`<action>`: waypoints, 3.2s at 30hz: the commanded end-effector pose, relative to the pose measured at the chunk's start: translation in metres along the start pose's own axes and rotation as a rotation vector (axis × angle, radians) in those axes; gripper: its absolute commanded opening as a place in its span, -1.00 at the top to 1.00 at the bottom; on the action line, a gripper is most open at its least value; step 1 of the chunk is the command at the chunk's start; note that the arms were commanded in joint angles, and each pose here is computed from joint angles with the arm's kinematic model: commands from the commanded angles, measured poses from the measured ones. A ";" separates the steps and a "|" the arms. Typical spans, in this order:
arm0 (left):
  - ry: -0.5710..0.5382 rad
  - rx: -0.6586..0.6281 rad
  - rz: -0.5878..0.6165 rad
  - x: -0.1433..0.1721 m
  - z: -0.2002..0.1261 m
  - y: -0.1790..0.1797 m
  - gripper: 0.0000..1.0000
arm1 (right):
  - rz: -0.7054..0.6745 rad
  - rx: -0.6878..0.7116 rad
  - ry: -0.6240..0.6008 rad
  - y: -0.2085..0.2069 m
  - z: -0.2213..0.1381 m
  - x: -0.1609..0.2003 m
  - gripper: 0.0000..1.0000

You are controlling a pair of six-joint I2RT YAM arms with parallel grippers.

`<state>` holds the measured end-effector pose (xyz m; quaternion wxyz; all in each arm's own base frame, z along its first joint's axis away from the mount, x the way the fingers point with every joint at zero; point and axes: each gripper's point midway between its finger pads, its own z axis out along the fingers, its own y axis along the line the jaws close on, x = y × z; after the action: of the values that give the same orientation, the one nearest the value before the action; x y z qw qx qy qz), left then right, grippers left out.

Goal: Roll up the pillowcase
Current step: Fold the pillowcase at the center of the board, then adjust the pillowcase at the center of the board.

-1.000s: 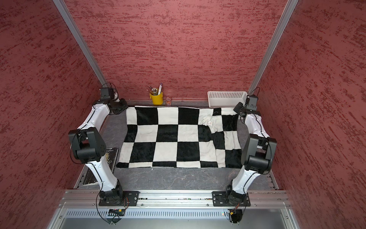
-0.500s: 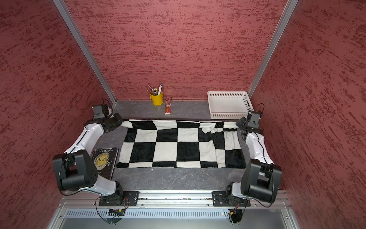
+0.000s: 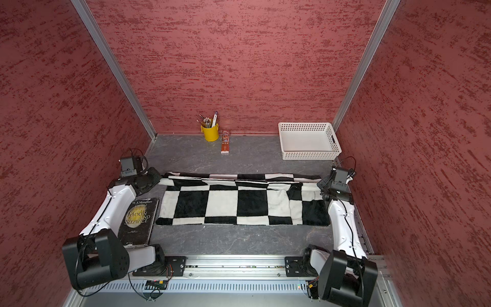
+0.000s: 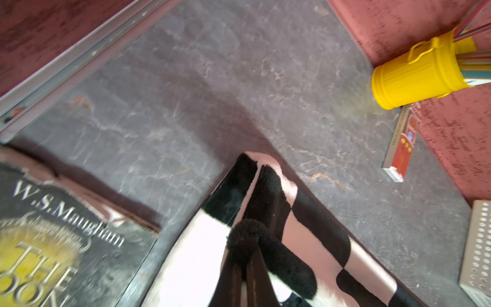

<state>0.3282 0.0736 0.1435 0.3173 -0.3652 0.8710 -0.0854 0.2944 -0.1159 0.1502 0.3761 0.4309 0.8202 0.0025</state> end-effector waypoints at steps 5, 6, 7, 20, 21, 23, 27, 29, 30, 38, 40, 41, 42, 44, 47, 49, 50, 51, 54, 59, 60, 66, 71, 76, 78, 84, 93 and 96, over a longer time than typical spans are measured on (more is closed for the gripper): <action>0.004 -0.093 -0.077 0.021 -0.014 0.032 1.00 | 0.005 0.155 -0.024 -0.040 -0.012 0.009 1.00; 0.008 -0.099 -0.080 0.024 -0.015 0.033 1.00 | 0.003 0.164 -0.018 -0.042 -0.011 0.012 1.00; 0.011 -0.104 -0.082 0.025 -0.016 0.034 1.00 | 0.003 0.171 -0.013 -0.045 -0.011 0.014 1.00; 0.030 -0.250 -0.125 0.049 -0.041 0.063 1.00 | 0.020 0.294 -0.002 -0.075 -0.017 0.030 1.00; 0.028 -0.272 -0.130 0.051 -0.044 0.067 1.00 | 0.019 0.306 -0.001 -0.076 -0.018 0.030 1.00; 0.029 -0.306 -0.135 0.056 -0.049 0.074 1.00 | 0.013 0.321 0.000 -0.078 -0.020 0.029 1.00; 0.023 -0.321 -0.142 0.060 -0.058 0.076 1.00 | 0.013 0.339 -0.001 -0.081 -0.020 0.029 1.00; 0.020 -0.317 -0.146 0.062 -0.062 0.076 1.00 | 0.011 0.343 -0.001 -0.082 -0.020 0.030 1.00; 0.025 -0.323 -0.145 0.064 -0.062 0.077 1.00 | 0.012 0.346 0.000 -0.083 -0.019 0.031 1.00; 0.070 -0.297 -0.164 0.081 -0.041 0.078 1.00 | 0.023 0.349 0.032 -0.089 -0.010 0.046 1.00; 0.079 -0.291 -0.169 0.085 -0.036 0.080 1.00 | 0.032 0.343 0.043 -0.090 -0.008 0.051 1.00; 0.085 -0.284 -0.169 0.087 -0.033 0.079 1.00 | 0.038 0.341 0.047 -0.090 -0.007 0.053 1.00; 0.091 -0.277 -0.169 0.090 -0.030 0.079 1.00 | 0.044 0.342 0.052 -0.091 -0.007 0.056 1.00; 0.103 -0.268 -0.179 0.098 -0.025 0.081 1.00 | 0.055 0.347 0.060 -0.094 -0.007 0.060 1.00; 0.102 -0.266 -0.179 0.103 -0.022 0.083 0.96 | 0.065 0.349 0.064 -0.096 -0.007 0.063 1.00; 0.088 -0.257 -0.170 0.102 -0.023 0.082 0.81 | 0.070 0.349 0.065 -0.096 -0.008 0.063 1.00; 0.077 -0.253 -0.168 0.100 -0.025 0.081 0.53 | 0.072 0.348 0.065 -0.096 -0.009 0.064 1.00; 0.065 -0.243 -0.167 0.098 -0.027 0.079 0.25 | 0.078 0.347 0.068 -0.095 -0.010 0.064 1.00; 0.034 -0.207 -0.163 0.092 -0.033 0.072 -0.43 | 0.100 0.329 0.074 -0.093 -0.016 0.065 0.37; -0.067 -0.145 -0.132 0.071 -0.053 0.055 -0.50 | 0.098 0.295 0.064 -0.089 -0.026 0.064 -0.35; -0.086 -0.129 -0.117 0.066 -0.057 0.050 -0.50 | 0.093 0.286 0.059 -0.087 -0.028 0.061 -0.36; -0.080 0.028 0.099 0.055 -0.055 -0.024 -0.30 | 0.006 0.094 0.062 -0.040 -0.030 0.045 -0.33; 0.089 0.140 0.285 0.102 -0.014 -0.087 0.17 | -0.159 0.017 0.131 0.004 -0.022 0.065 -0.04; 0.288 0.116 0.355 0.150 0.030 -0.096 0.65 | -0.235 0.031 0.278 0.018 -0.003 0.106 0.45; 0.348 0.059 0.350 0.163 0.044 -0.083 0.76 | -0.263 0.016 0.334 0.026 0.004 0.124 0.48; 0.449 -0.059 0.259 0.178 0.058 -0.040 0.92 | -0.368 -0.013 0.447 0.061 0.022 0.171 0.58; 0.507 -0.158 0.126 0.179 0.050 0.009 1.00 | -0.552 -0.107 0.578 0.160 0.042 0.246 0.63; 0.517 -0.145 0.125 0.181 0.047 0.008 1.00 | -0.586 -0.154 0.611 0.202 0.051 0.267 0.64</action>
<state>0.2737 -0.0417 0.0190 0.0914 -0.2941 0.9466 -0.0958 0.3555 0.1401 0.0213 0.1349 0.1516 0.9786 0.0350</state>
